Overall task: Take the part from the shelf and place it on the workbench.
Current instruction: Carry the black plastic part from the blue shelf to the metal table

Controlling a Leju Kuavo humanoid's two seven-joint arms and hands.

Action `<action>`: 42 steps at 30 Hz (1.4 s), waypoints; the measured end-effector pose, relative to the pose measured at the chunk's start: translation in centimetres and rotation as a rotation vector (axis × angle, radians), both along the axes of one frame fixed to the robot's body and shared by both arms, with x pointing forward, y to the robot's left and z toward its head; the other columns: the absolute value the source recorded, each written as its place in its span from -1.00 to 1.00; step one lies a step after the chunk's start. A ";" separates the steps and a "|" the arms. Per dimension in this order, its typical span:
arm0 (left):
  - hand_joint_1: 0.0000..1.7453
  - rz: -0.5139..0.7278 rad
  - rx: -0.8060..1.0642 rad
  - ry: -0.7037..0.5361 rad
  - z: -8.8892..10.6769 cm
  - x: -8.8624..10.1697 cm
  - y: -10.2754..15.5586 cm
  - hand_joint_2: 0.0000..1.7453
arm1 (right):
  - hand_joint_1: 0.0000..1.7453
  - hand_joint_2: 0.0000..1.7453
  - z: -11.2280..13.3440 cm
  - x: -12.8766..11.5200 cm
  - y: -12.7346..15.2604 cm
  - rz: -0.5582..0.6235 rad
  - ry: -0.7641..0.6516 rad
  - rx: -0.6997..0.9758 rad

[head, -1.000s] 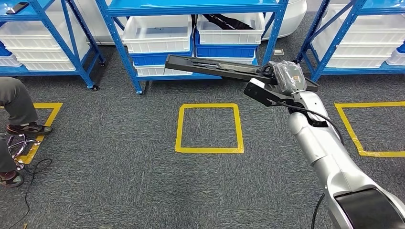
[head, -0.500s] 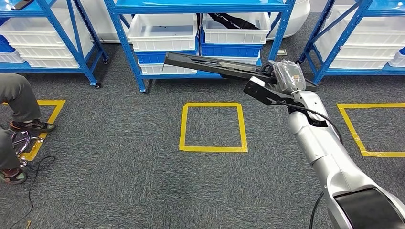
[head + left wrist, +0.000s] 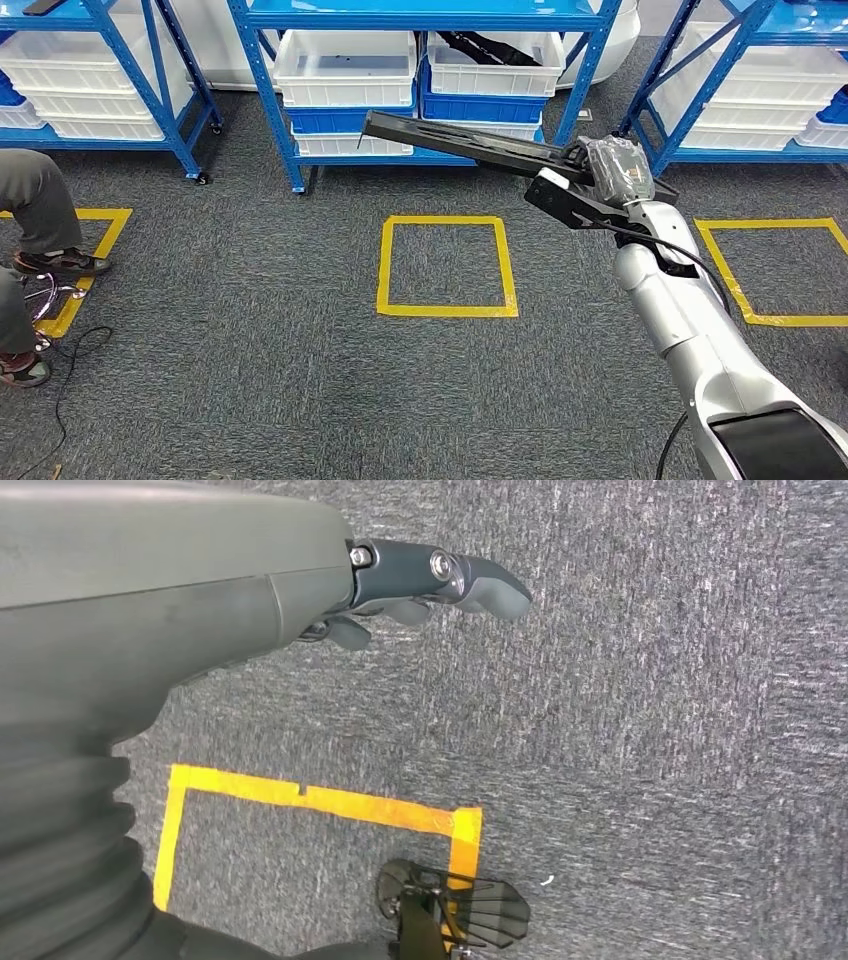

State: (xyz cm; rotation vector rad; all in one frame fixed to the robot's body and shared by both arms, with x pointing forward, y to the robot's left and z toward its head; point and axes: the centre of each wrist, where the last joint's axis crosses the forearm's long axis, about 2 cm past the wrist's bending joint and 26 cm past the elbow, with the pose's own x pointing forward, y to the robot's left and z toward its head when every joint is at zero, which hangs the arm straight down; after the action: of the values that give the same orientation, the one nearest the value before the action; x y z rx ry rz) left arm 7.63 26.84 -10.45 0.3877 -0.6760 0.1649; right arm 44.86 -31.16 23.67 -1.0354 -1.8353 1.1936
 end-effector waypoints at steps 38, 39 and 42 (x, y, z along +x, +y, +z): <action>-1.00 -0.001 0.004 0.009 0.0 -0.2 0.3 1.00 | 1.00 1.00 0.7 -0.1 -1.1 -0.024 -0.007 0.013; -1.00 -0.001 0.005 0.009 0.0 -0.2 0.3 1.00 | 1.00 1.00 0.8 -0.1 -1.2 -0.025 -0.008 0.014; -1.00 0.003 0.004 0.009 0.0 -0.2 0.3 1.00 | 1.00 1.00 1.0 0.0 -1.1 -0.026 -0.013 0.017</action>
State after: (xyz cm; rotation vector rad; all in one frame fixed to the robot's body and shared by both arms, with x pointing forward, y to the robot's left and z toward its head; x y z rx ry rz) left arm 7.43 27.19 -10.50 0.3938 -0.6670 0.1649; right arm 44.84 -32.31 24.68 -1.0567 -1.8329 1.1562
